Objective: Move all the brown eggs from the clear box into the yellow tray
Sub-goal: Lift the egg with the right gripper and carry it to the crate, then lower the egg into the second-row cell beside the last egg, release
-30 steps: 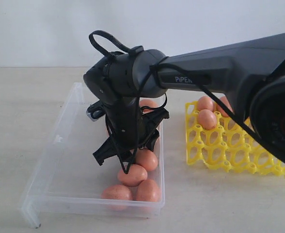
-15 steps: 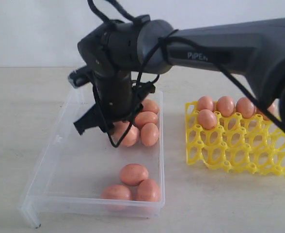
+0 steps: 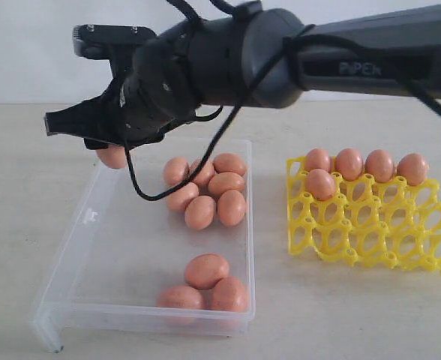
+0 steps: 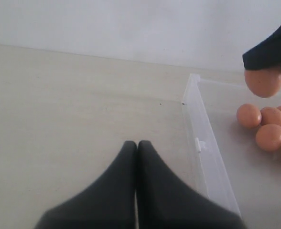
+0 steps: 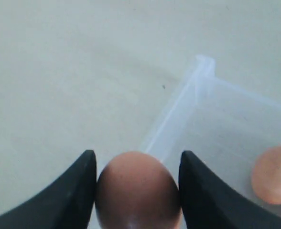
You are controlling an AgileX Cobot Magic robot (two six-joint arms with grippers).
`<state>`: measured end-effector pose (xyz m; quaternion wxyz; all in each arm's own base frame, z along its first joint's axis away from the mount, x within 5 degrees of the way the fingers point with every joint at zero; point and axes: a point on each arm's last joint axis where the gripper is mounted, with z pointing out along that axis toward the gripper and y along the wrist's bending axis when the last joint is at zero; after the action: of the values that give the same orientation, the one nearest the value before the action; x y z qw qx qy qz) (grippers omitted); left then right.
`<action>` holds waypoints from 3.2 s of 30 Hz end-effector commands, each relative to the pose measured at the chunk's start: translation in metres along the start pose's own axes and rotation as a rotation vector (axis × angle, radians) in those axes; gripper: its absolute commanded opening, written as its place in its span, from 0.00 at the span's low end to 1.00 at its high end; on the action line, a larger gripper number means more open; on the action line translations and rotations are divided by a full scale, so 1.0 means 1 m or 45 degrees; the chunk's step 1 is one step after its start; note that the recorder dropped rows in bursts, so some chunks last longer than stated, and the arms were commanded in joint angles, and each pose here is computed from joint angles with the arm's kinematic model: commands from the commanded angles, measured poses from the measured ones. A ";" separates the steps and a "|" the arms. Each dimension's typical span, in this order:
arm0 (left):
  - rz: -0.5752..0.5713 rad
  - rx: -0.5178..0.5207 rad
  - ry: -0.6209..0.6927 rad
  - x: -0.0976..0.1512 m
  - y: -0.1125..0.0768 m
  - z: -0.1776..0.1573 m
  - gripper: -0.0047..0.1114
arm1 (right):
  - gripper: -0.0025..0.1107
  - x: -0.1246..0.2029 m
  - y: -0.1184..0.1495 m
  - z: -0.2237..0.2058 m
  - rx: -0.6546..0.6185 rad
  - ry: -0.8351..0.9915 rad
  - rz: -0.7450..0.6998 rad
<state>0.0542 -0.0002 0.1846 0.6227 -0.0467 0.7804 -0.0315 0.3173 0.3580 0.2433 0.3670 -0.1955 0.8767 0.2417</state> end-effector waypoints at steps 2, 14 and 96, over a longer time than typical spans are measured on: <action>-0.002 0.008 -0.009 -0.001 0.000 0.000 0.00 | 0.02 0.021 -0.032 -0.063 -0.244 -0.488 0.044; -0.002 0.008 -0.009 -0.001 0.000 0.000 0.00 | 0.02 0.029 -0.299 -0.210 -0.473 -0.936 0.556; -0.002 0.008 -0.009 -0.001 0.000 0.000 0.00 | 0.46 0.118 -0.300 -0.116 0.115 -0.188 -0.121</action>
<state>0.0542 -0.0002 0.1846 0.6227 -0.0467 0.7804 -0.0315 0.3333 0.0305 0.1423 0.4455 -0.2002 0.8502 0.1967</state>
